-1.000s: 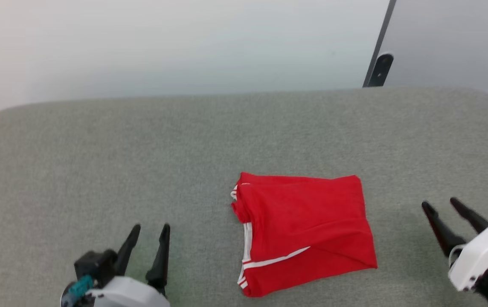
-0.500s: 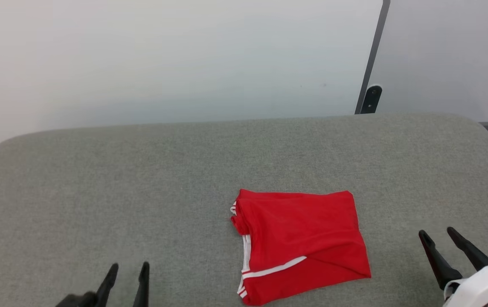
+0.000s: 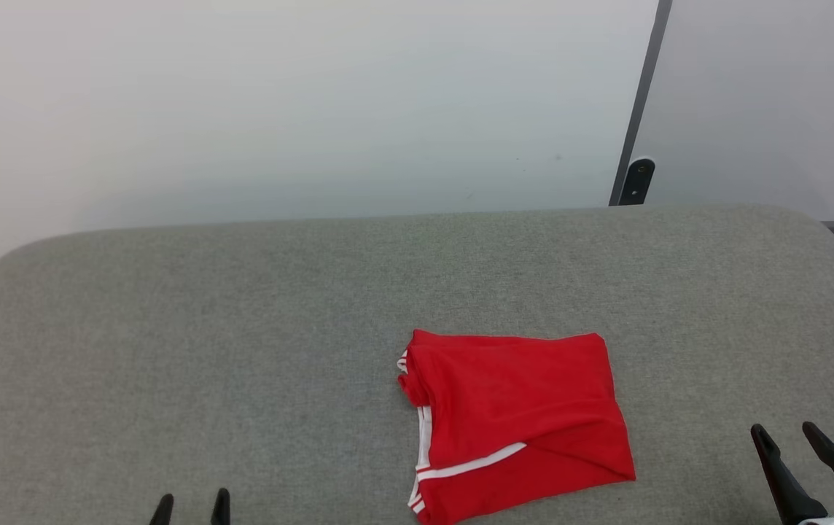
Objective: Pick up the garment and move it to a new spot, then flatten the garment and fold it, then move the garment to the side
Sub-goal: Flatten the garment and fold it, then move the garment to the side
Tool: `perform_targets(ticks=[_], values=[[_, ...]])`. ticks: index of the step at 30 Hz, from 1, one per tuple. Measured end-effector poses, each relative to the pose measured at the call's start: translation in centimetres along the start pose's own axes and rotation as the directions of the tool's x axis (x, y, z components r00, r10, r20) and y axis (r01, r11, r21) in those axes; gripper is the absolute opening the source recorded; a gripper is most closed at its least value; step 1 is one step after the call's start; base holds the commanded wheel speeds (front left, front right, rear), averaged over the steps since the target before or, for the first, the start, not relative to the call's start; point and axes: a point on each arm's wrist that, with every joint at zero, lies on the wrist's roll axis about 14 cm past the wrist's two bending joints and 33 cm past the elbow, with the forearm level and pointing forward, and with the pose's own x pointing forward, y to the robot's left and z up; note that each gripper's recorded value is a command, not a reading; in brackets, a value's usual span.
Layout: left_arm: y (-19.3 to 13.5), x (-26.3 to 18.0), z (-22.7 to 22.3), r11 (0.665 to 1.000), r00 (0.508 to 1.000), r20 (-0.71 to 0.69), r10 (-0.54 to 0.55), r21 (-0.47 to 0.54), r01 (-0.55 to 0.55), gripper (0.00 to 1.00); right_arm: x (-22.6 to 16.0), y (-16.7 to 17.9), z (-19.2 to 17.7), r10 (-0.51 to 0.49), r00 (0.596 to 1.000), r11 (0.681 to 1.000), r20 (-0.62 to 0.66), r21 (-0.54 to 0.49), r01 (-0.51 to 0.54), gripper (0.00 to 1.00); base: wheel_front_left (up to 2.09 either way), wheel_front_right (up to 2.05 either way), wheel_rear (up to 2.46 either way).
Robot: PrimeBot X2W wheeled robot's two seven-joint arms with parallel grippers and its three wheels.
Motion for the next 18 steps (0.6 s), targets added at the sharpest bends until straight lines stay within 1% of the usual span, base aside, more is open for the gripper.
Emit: perform_targets(ticks=[6,18], values=[[-0.12,-0.3,0.38,1.0,1.0,0.0,0.005,-0.002,-0.005,1.0,-0.12,0.3,-0.36,-0.004,1.0,1.0,-0.018,0.018,0.005,1.0,0.0,0.0,0.0],[0.23,-0.65,0.62,1.0,1.0,0.004,0.022,-0.001,-0.022,1.0,0.18,0.69,-0.24,0.005,1.0,1.0,-0.026,0.012,-0.005,1.0,0.0,0.0,0.0]])
